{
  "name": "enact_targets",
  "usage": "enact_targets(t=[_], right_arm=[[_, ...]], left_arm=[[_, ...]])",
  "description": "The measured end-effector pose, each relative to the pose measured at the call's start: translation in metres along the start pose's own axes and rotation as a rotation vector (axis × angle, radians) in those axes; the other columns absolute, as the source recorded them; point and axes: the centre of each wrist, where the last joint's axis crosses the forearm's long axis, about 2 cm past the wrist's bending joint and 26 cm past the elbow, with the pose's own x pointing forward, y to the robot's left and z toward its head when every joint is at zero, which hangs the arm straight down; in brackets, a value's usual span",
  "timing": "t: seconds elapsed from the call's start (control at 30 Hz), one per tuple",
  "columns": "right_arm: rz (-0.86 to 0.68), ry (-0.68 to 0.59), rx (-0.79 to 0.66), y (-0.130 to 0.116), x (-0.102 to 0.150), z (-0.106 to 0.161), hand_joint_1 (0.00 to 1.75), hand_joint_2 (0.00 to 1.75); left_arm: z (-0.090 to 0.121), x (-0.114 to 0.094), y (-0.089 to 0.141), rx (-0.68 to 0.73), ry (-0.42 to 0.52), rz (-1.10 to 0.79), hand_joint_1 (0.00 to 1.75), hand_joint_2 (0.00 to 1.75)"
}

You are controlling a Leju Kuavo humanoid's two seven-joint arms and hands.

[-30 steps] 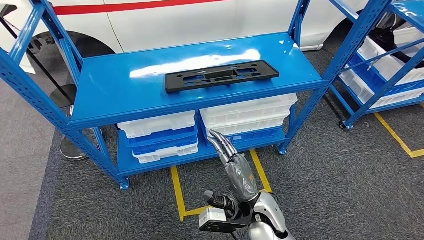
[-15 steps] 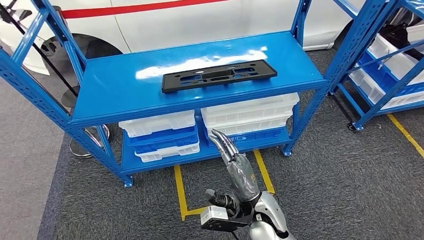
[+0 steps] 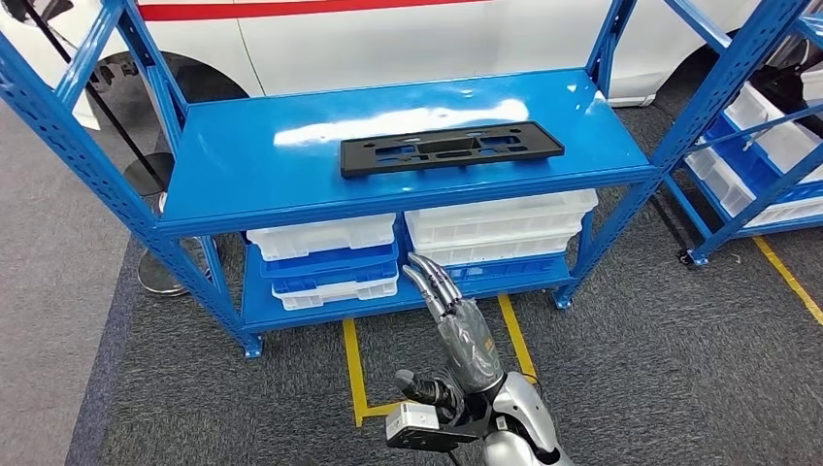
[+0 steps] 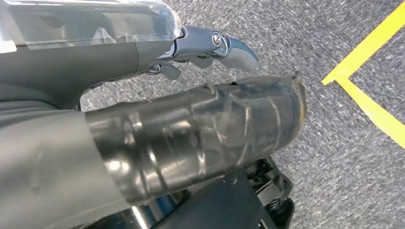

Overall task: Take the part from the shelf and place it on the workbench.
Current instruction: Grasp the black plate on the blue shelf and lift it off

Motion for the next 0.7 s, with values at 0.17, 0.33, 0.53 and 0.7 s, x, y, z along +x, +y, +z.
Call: enact_targets(t=[0.17, 0.33, 0.53, 0.7], right_arm=[[0.002, 0.007, -0.001, -0.0009, -0.0011, 0.0021, 0.0, 0.0], [0.001, 0.011, -0.003, -0.0019, -0.0015, 0.002, 0.0, 0.0], [-0.06, 0.049, 0.02, -0.0011, -0.0024, 0.0024, 0.0, 0.44], [-0.024, 0.055, 0.007, -0.0022, -0.0028, 0.0024, 0.0, 1.75]], left_arm=[[0.0003, -0.0003, -0.0006, -0.002, 0.0, 0.001, 0.0, 0.0], [0.0004, -0.0004, -0.0008, -0.003, 0.0, 0.0, 0.0, 0.0], [0.0008, -0.0013, -0.0012, -0.004, 0.0, 0.002, 0.0, 0.0], [0.0011, -0.002, -0.0012, -0.003, 0.001, 0.006, 0.0, 0.0]])
